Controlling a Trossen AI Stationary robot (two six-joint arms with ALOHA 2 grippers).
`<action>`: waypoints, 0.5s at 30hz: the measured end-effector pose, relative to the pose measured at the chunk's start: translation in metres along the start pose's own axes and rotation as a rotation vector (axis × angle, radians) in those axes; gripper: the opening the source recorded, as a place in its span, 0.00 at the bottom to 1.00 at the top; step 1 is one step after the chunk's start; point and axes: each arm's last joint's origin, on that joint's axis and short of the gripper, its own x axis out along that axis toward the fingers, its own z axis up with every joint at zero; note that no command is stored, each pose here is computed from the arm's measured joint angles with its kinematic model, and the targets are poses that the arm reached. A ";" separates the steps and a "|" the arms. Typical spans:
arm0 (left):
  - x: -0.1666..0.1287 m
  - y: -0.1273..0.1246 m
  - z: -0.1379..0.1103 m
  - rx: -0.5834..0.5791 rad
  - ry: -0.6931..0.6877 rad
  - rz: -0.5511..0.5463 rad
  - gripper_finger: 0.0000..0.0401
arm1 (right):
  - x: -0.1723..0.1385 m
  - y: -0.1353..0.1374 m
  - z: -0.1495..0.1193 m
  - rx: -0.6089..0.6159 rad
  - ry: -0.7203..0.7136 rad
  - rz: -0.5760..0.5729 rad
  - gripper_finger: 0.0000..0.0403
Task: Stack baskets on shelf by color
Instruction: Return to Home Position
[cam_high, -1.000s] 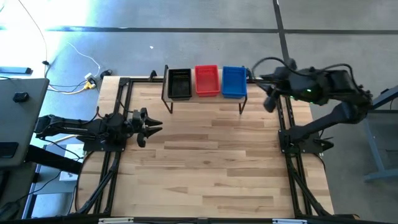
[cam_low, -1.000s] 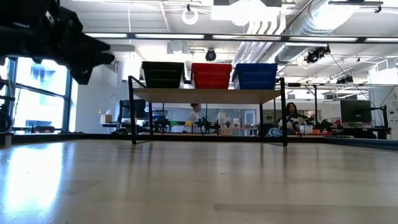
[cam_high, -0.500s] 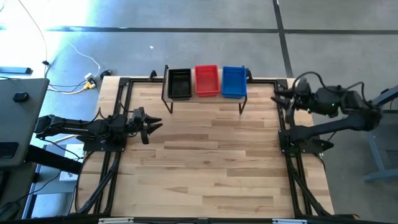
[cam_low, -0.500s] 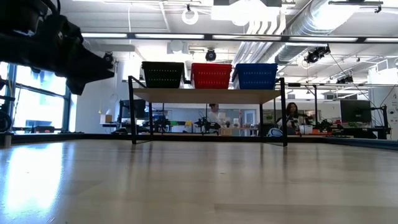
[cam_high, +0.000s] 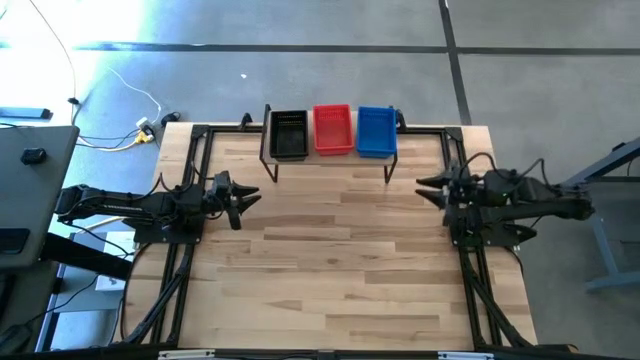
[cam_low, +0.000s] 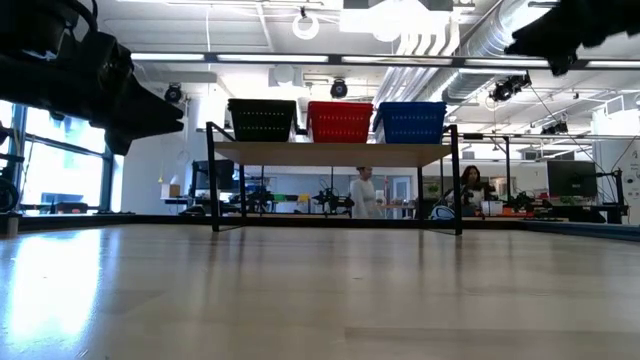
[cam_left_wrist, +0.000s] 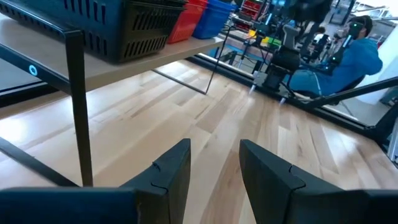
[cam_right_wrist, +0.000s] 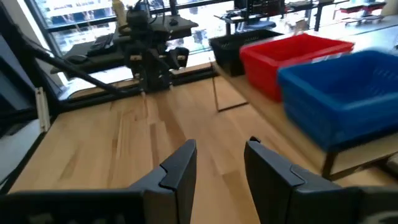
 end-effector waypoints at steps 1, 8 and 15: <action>0.000 0.000 0.000 -0.001 0.000 0.000 0.32 | 0.002 0.000 -0.007 0.005 -0.004 0.008 0.30; 0.000 0.000 0.000 0.001 0.000 0.000 0.32 | 0.009 -0.005 -0.044 0.051 -0.023 0.020 0.30; 0.000 0.000 0.000 0.001 0.000 0.000 0.32 | 0.013 -0.008 -0.071 0.100 -0.030 0.048 0.30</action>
